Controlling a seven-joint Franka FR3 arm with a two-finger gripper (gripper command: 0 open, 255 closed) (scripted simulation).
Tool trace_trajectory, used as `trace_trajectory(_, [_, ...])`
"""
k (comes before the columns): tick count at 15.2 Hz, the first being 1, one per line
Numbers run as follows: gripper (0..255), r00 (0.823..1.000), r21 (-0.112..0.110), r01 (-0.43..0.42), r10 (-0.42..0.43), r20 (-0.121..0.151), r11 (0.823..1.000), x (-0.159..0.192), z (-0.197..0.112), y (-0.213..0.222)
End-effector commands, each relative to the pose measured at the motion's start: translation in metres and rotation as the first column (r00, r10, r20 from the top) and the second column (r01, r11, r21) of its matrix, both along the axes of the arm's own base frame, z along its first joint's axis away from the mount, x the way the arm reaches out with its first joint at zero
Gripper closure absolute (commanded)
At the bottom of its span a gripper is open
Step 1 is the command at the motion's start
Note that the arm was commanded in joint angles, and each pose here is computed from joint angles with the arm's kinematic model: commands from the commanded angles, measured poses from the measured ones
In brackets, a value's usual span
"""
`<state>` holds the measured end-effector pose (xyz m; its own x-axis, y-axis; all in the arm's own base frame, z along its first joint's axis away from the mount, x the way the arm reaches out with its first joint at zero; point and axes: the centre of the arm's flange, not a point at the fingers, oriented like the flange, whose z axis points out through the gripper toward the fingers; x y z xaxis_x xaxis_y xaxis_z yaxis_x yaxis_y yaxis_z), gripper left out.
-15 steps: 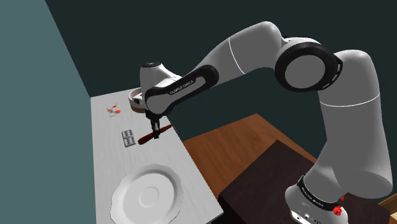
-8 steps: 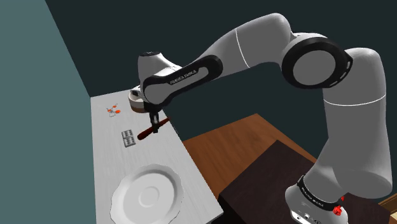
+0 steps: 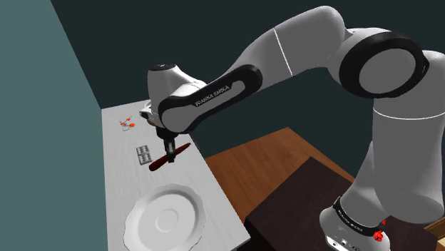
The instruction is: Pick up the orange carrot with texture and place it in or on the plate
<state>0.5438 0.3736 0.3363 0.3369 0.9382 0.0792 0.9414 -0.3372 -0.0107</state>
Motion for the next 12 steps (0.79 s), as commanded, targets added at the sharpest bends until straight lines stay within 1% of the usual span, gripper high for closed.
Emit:
trace_trajectory(1, [255,1.000,0.000,0.001,-0.001,0.000,1.000,-0.024,0.000,0.013])
trace_trajectory(12, [255,1.000,0.000,0.001,-0.001,0.000,1.000,-0.146,-0.003,0.093])
